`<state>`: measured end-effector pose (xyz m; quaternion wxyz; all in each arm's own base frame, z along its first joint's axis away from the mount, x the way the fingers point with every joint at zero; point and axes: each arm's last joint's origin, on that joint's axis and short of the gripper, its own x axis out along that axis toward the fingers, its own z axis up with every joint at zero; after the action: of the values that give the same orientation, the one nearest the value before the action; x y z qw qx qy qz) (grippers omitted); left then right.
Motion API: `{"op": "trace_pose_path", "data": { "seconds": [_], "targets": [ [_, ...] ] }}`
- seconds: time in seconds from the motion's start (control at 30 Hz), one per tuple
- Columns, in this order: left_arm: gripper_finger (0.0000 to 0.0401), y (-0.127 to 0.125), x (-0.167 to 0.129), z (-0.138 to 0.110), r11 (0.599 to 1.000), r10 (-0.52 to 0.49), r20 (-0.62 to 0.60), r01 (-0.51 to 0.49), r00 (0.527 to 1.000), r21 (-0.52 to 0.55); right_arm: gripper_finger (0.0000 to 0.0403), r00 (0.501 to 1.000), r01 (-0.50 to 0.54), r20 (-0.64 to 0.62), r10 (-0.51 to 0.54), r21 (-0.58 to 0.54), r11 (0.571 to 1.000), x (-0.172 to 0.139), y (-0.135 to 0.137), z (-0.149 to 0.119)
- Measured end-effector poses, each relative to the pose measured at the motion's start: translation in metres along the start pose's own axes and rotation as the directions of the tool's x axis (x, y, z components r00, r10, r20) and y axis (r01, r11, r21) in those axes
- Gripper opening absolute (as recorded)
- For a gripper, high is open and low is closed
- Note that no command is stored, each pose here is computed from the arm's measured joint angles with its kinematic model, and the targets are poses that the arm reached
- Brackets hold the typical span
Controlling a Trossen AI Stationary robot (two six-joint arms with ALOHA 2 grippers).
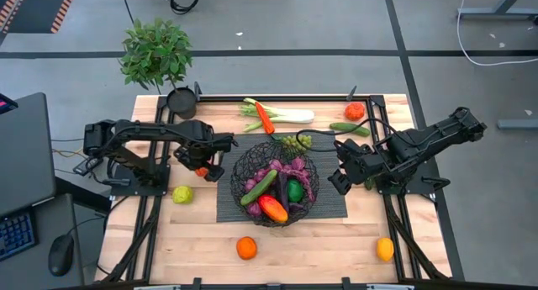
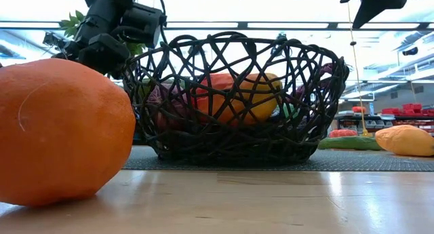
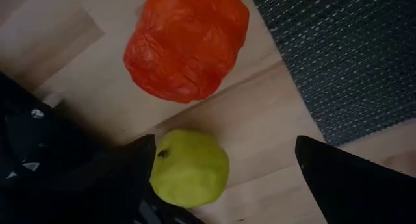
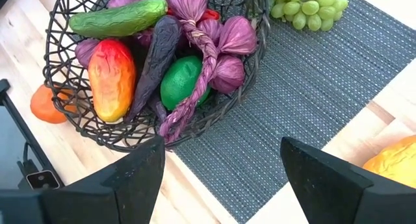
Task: Build produce basket
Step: Put the left orange pumpkin into the black wire basket
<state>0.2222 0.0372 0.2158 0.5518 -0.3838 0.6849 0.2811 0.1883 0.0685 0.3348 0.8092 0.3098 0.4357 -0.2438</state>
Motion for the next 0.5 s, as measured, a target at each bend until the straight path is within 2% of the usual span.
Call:
{"op": "trace_pose_path", "data": {
  "seconds": [0.2,0.3,0.5],
  "targets": [
    [0.0378,0.0,0.0,0.005,0.999,0.031,0.084,-0.035,0.996,0.041,0.0308,1.0,0.004,0.008,-0.004,-0.01,1.0,0.0,0.0,0.0],
    [0.0378,0.0,-0.001,0.008,0.998,0.016,0.105,-0.022,0.994,0.056,0.0308,1.0,0.006,0.009,-0.006,-0.011,1.0,0.0,-0.001,0.001],
    [0.0378,0.006,-0.002,0.015,0.995,0.057,0.145,-0.068,0.988,0.069,0.0308,1.0,0.007,0.012,-0.007,-0.013,1.0,0.0,-0.001,0.001]
  ]
}}
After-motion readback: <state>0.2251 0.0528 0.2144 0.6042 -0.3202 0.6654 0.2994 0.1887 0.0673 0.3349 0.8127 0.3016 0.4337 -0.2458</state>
